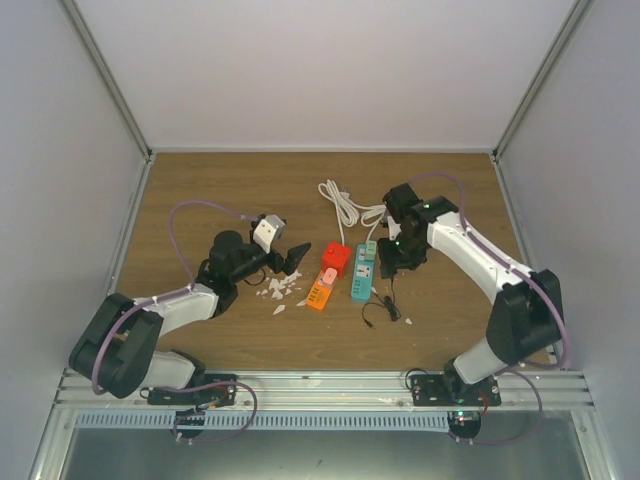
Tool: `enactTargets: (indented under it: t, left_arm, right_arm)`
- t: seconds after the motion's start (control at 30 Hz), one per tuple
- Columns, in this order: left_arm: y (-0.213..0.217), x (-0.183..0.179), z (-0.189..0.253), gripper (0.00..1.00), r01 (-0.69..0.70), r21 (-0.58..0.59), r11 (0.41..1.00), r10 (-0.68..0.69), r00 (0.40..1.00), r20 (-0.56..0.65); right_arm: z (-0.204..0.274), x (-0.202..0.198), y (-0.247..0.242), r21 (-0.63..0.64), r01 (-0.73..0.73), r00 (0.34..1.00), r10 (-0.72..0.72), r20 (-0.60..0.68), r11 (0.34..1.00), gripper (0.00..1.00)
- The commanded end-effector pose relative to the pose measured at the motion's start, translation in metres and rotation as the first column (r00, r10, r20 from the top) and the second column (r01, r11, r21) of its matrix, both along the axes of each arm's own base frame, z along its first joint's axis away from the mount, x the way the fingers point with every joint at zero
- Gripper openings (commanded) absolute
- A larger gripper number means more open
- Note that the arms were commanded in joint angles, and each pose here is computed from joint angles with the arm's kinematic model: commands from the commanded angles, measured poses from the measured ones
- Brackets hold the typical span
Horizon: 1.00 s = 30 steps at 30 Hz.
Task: Insert the plug
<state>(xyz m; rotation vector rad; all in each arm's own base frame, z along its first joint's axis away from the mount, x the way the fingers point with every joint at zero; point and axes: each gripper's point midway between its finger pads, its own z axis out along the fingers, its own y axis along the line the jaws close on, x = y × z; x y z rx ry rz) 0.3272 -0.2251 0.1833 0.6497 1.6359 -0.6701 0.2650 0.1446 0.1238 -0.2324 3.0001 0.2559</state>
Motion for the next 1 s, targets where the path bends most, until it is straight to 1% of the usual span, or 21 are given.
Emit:
enactTargets:
  t: [0.0,0.13,0.4,0.5,0.97]
  left_arm:
    - [0.002,0.014,0.012,0.99,-0.036,-0.006,0.999,0.036,0.999,0.037]
    - [0.002,0.017,0.007,0.99,-0.045,0.005,0.999,0.045,0.999,0.025]
    - [0.004,0.019,0.005,0.99,-0.060,0.011,0.998,0.060,0.998,0.020]
    - [0.006,0.020,0.003,0.99,-0.074,0.016,0.997,0.074,0.997,0.015]
    - [0.009,0.022,0.001,0.99,-0.094,0.023,0.995,0.094,0.996,0.009]
  right_arm:
    - [0.006,0.021,0.016,0.053,-0.027,1.000,0.027,0.012,0.998,0.00]
    - [0.005,0.027,0.024,0.068,-0.012,1.000,0.013,-0.014,0.998,0.00]
    - [-0.004,0.027,0.037,0.014,0.005,0.998,-0.004,-0.056,1.000,0.00]
    - [-0.003,0.032,0.036,-0.032,0.028,0.999,-0.030,-0.033,0.999,0.01]
    - [-0.029,0.029,0.038,-0.035,0.065,0.995,-0.067,-0.070,0.997,0.01]
